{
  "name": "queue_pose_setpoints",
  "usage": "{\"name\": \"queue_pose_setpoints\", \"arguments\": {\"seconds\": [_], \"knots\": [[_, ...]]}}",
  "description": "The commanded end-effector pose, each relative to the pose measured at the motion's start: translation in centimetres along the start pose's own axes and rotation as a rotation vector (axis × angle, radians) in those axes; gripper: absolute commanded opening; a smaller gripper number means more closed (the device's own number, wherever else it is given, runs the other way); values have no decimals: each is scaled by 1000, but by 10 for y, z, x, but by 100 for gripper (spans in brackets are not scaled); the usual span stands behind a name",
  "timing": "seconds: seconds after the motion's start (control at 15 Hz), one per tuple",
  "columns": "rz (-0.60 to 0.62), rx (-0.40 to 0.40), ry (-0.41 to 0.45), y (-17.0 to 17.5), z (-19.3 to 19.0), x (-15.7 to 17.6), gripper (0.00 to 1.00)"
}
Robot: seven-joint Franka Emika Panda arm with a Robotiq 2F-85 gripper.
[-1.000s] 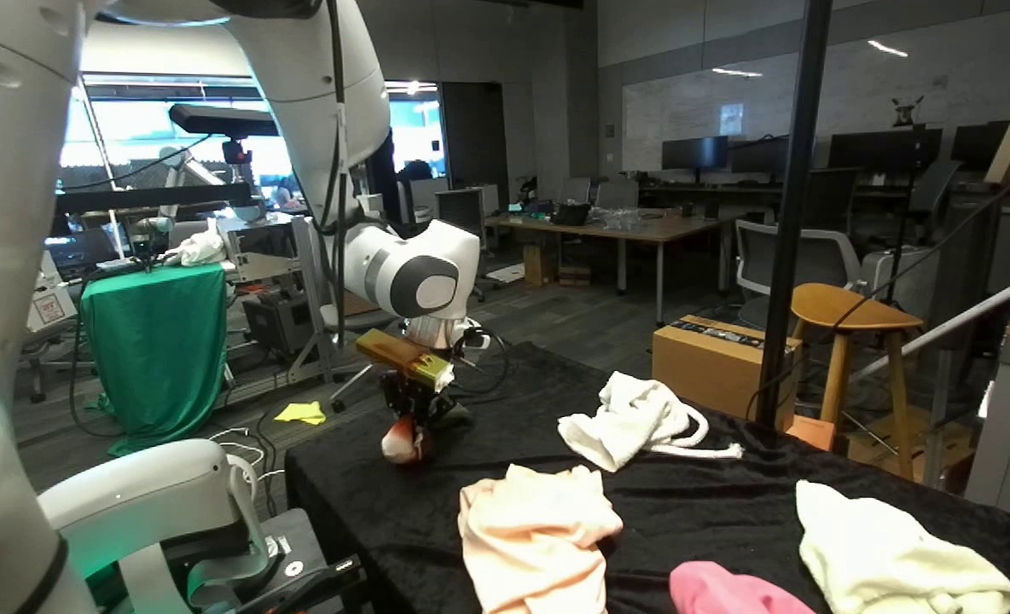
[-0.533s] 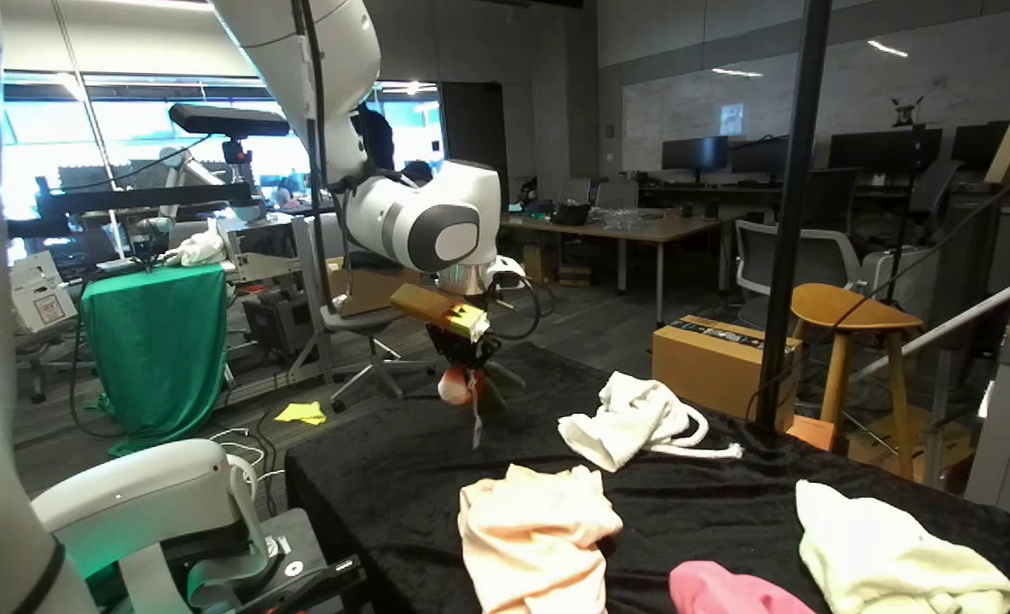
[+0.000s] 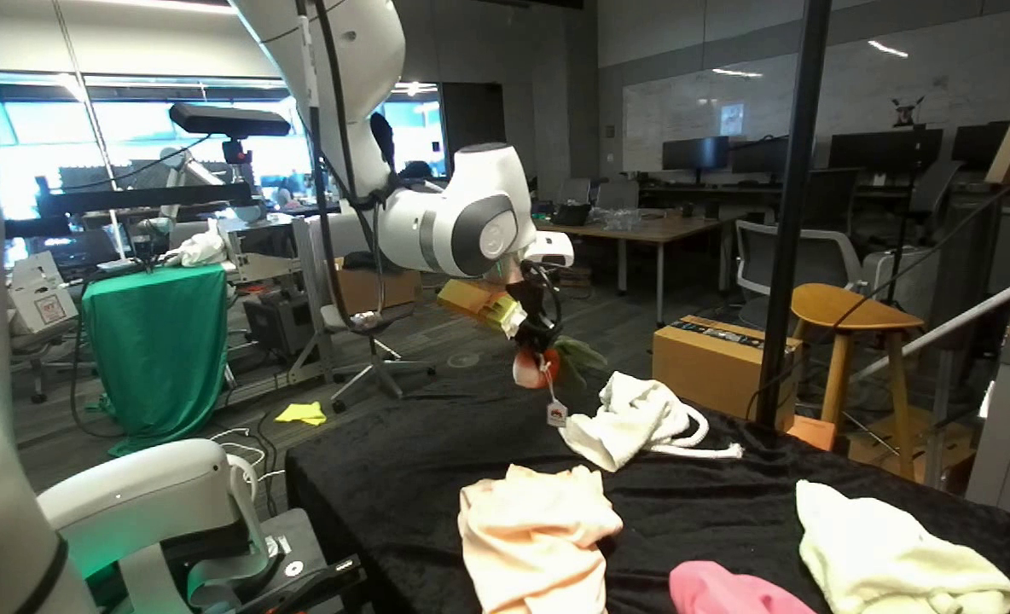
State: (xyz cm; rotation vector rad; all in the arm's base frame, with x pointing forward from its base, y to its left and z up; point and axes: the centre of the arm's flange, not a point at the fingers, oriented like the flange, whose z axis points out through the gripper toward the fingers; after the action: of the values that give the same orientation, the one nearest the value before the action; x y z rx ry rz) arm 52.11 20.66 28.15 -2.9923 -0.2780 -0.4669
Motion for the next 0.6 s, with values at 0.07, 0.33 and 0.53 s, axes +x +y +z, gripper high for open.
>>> {"name": "queue_pose_setpoints", "arguments": {"seconds": [0.07,0.33,0.53], "knots": [[142,-133,71,8,31,11,11],[181,-185,58,0,56,12,11],[191,-191,43,-14,69,12,11]]}}
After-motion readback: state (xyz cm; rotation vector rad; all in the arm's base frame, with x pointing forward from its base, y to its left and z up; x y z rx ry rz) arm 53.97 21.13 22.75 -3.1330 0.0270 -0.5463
